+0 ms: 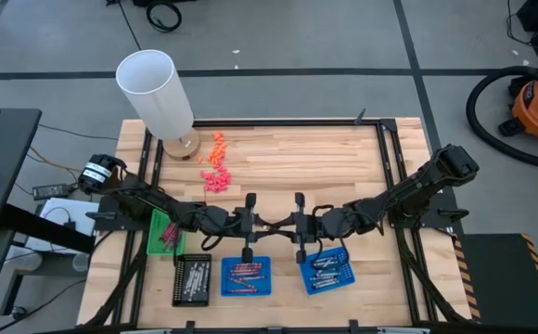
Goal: Sort crayons
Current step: Put the white crayon into the black basket
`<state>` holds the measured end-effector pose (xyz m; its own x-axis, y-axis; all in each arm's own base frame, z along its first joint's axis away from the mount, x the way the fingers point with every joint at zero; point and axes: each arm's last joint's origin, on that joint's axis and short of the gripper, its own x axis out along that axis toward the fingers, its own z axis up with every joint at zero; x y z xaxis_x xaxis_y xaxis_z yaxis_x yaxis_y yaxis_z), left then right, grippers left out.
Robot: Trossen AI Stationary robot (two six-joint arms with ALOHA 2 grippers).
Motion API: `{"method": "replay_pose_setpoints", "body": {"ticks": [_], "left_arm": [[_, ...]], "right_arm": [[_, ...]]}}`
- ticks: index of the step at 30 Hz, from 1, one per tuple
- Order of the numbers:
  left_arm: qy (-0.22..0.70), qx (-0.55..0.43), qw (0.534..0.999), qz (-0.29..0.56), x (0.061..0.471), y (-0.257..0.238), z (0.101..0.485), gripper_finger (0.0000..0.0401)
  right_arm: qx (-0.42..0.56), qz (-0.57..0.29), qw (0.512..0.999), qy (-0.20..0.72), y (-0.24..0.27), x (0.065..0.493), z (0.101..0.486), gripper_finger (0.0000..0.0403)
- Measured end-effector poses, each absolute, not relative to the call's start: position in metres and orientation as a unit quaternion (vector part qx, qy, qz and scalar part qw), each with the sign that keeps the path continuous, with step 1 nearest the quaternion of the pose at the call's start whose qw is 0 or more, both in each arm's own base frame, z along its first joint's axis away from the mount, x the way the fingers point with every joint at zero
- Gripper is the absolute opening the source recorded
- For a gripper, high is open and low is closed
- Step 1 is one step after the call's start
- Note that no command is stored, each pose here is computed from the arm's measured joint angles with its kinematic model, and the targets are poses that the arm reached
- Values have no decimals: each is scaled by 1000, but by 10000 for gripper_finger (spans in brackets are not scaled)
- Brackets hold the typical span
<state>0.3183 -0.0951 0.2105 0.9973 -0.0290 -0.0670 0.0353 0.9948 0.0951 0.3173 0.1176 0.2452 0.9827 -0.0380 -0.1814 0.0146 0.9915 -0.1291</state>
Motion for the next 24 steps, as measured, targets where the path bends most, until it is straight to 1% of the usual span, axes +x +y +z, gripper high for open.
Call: {"method": "replay_pose_setpoints", "body": {"ticks": [2, 5, 10, 13, 15, 18, 21, 24], "left_arm": [[36, 42, 998, -16, 318, -95, 210, 25], [53, 29, 998, -16, 318, -95, 207, 27], [120, 7, 993, -16, 308, -94, 207, 49], [165, -9, 986, -25, 296, -98, 210, 49], [203, -35, 977, -52, 285, -101, 214, 48], [276, -118, 949, -99, 267, -109, 215, 47], [346, -208, 903, -148, 251, -122, 216, 50], [394, -251, 868, -171, 236, -141, 214, 50]], "right_arm": [[-57, -17, 993, 98, 116, 318, 244, 59], [-54, -19, 992, 112, 115, 317, 241, 71], [-58, -20, 990, 124, 115, 317, 239, 97], [-63, -20, 988, 137, 115, 316, 236, 110], [-67, -21, 986, 149, 114, 315, 234, 115], [-65, -25, 985, 159, 112, 316, 232, 117], [-67, -28, 984, 161, 110, 316, 231, 116], [-71, -31, 984, 161, 107, 317, 231, 116]]}}
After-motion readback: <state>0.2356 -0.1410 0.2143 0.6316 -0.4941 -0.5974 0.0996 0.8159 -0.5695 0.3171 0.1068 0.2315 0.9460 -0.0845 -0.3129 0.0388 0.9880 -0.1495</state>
